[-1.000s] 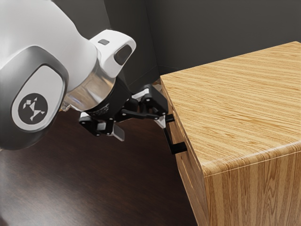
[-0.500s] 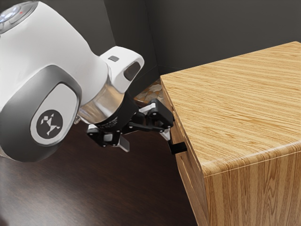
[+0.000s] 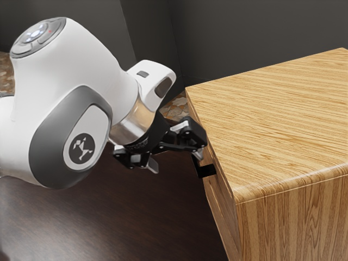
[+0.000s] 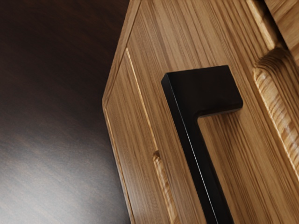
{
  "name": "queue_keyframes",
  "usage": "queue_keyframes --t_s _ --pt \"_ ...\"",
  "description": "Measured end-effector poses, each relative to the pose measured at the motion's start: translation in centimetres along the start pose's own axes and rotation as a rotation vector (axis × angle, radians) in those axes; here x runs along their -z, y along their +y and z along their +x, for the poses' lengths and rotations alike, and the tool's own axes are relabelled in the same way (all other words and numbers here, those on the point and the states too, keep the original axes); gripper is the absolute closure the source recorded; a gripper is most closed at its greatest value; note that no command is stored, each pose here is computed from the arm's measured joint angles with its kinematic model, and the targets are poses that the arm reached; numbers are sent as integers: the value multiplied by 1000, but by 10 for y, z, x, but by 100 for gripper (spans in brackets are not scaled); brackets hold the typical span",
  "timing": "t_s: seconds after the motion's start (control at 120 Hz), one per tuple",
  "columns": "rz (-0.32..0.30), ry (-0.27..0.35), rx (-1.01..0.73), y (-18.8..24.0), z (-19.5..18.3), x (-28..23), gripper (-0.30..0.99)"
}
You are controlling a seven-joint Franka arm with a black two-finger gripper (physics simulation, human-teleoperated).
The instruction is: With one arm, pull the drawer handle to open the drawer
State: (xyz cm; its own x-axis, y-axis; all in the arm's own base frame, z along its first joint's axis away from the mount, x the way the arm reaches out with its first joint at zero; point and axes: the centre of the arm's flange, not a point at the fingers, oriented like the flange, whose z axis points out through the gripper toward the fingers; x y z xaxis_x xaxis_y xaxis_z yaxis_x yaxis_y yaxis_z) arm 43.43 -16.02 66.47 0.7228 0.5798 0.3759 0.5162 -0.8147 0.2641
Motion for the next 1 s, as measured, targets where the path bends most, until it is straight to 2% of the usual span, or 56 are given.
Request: queue_keyframes --t_s 0.217,0.45,0.733,0.8,0.817,0.858,0.883,0.9,0.95,0.975,1.0 --pt "16 -14 21 -12 0 -15 2" --pt "6 -26 65 -55 -8 -3 2" --pt "80 -31 176 -129 -7 3 2" --pt "53 26 183 -146 -9 61 2" --pt "38 59 184 -149 -8 89 2" --pt "8 199 112 -126 -22 196 3" --pt "1 245 54 -110 -36 247 3" --pt "-14 229 -1 -101 -41 268 3" --pt "-51 108 -161 -96 -30 286 3" --pt "-83 38 -203 -111 6 277 3" --pt "-85 -17 -223 -118 44 252 3"
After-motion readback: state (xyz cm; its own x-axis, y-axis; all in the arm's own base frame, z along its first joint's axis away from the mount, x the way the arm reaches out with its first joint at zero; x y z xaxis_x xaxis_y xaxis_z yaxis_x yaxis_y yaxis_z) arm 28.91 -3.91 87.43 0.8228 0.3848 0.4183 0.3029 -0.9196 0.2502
